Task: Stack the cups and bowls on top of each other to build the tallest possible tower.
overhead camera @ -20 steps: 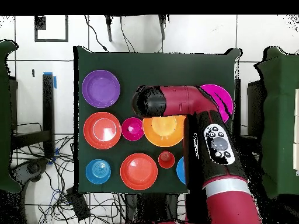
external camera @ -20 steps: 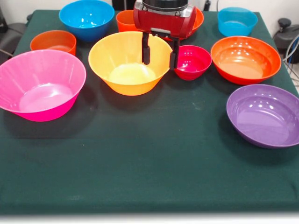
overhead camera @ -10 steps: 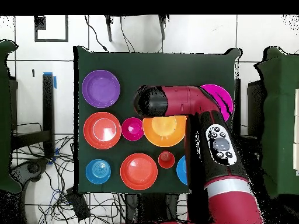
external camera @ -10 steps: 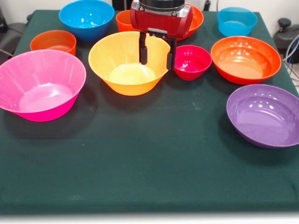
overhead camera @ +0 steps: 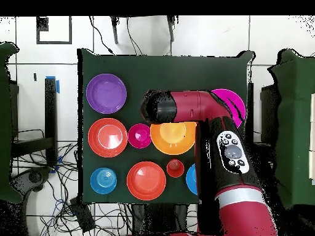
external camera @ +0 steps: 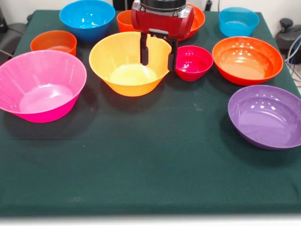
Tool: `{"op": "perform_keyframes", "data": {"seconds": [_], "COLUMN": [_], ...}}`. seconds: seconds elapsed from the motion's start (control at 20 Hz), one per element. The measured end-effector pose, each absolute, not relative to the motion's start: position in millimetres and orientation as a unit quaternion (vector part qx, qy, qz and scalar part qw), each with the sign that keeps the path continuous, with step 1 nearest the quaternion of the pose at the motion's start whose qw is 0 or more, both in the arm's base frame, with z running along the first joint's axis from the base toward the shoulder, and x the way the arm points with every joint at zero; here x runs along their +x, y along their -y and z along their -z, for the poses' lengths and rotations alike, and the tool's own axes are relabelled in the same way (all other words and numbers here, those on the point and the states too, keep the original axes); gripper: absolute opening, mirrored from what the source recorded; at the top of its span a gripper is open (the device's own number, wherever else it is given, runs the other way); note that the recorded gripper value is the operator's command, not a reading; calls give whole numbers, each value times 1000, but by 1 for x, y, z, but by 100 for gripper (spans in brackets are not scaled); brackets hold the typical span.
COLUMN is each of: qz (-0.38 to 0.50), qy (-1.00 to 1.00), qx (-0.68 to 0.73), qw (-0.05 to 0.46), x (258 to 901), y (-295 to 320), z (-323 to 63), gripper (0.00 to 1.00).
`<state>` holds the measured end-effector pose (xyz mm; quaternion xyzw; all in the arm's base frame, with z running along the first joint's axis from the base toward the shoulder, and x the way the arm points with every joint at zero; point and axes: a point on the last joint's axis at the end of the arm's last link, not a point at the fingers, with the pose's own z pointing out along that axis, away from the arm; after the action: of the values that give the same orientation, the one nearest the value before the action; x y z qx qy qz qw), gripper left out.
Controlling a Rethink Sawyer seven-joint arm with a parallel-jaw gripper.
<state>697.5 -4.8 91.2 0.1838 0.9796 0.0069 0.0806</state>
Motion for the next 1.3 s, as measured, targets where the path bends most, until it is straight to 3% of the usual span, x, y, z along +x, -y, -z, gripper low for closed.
{"op": "perform_keyframes", "data": {"seconds": [0.5,1.3], "qz": [-7,-16], "qy": [-979,-982], "qx": [183,175], "qw": [85,72], "x": [704,717], "y": [3,-20], "z": [-90,-44], "gripper": [100,100]}}
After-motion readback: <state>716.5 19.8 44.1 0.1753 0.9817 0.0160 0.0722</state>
